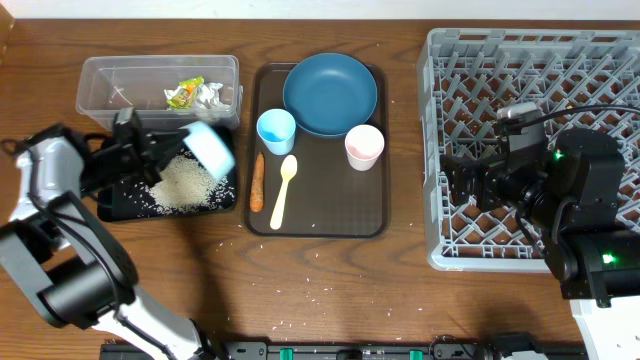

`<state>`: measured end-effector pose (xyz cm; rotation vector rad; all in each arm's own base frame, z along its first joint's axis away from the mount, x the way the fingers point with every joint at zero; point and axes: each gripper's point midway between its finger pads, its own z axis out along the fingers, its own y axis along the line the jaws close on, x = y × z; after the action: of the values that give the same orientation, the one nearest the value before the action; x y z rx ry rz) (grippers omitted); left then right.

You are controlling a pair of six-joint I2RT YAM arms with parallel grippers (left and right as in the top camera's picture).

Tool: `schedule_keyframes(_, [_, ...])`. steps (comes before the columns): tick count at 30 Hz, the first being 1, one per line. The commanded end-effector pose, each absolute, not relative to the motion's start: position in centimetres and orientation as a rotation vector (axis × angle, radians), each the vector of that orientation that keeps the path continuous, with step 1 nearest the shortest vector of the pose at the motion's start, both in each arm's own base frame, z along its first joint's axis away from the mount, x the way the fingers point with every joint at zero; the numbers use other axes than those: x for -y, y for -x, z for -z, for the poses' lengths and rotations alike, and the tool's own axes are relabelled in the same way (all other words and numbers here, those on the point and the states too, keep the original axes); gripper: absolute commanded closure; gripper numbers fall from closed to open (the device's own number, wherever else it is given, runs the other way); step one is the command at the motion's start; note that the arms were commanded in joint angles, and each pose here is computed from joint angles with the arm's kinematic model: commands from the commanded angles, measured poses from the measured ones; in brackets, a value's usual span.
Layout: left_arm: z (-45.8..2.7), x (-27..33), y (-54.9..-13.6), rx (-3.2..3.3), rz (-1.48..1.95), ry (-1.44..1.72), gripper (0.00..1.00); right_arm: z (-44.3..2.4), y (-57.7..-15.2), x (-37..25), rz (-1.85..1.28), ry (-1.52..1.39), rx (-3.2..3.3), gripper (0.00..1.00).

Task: Sort waste into correct bins and load items into the dishwasher rack
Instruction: 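Return the empty bowl with the left gripper onto the brown tray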

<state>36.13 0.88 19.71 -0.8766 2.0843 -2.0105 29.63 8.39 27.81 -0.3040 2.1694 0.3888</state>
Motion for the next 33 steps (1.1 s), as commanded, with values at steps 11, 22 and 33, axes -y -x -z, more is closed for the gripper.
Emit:
schedule_keyframes(11, [-14.3,13.4,-30.6,-3.003,1.110,0.250,0.94,-29.5,-29.6,-10.1,-0.508,0.364,-2.103,0.02])
schedule_keyframes(22, [-9.3,20.4,-30.2,-3.031,0.369,-0.052,0.94,-27.3,-30.8,-10.1,-0.523,0.331,-2.182,0.09])
schedule_keyframes(33, [-7.0,24.1,-29.7,-3.010,0.323,-0.215,0.75,-26.6,-31.4,-10.1,-0.531,0.320,-2.205,0.10])
